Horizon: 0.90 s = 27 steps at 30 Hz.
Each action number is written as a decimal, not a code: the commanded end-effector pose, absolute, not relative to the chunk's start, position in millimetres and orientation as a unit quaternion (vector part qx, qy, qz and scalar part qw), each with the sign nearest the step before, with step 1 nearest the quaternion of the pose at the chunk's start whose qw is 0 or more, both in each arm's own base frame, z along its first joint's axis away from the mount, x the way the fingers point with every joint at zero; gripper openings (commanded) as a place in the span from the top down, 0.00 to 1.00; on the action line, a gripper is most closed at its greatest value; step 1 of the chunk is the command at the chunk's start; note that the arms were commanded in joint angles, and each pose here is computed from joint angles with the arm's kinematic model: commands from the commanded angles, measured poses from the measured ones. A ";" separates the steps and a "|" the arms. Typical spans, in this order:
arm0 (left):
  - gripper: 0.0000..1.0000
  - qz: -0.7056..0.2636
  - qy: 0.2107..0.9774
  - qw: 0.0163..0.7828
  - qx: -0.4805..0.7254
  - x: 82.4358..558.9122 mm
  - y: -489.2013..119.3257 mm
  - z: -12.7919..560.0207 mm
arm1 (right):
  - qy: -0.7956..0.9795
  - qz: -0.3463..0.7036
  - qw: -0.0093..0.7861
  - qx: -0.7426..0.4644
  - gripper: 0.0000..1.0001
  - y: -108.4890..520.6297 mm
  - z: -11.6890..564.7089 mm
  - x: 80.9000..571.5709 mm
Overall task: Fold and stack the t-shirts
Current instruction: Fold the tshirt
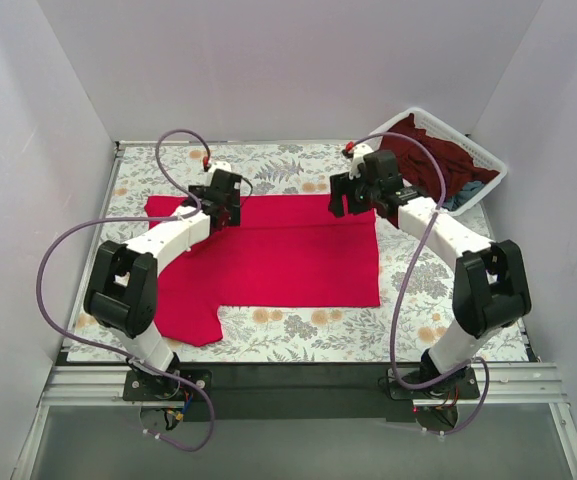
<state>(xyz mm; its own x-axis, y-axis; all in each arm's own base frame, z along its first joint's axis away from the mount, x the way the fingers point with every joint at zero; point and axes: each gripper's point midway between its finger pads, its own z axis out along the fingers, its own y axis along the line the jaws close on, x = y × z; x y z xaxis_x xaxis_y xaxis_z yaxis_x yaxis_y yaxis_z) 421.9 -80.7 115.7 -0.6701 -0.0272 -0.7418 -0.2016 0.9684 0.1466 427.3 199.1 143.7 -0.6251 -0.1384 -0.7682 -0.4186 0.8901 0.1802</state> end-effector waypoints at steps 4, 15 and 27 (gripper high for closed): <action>0.28 0.273 0.888 0.370 0.004 392.4 -41.4 90.4 | 0.893 0.174 0.362 -0.206 0.17 202.3 122.0 354.7; 0.28 0.320 0.877 0.355 0.043 399.3 -46.1 64.3 | 0.896 0.175 0.348 -0.213 0.15 194.5 110.0 328.4; 0.30 0.303 0.888 0.339 0.066 373.2 -47.5 60.5 | 0.895 0.182 0.343 -0.219 0.15 197.2 107.3 326.9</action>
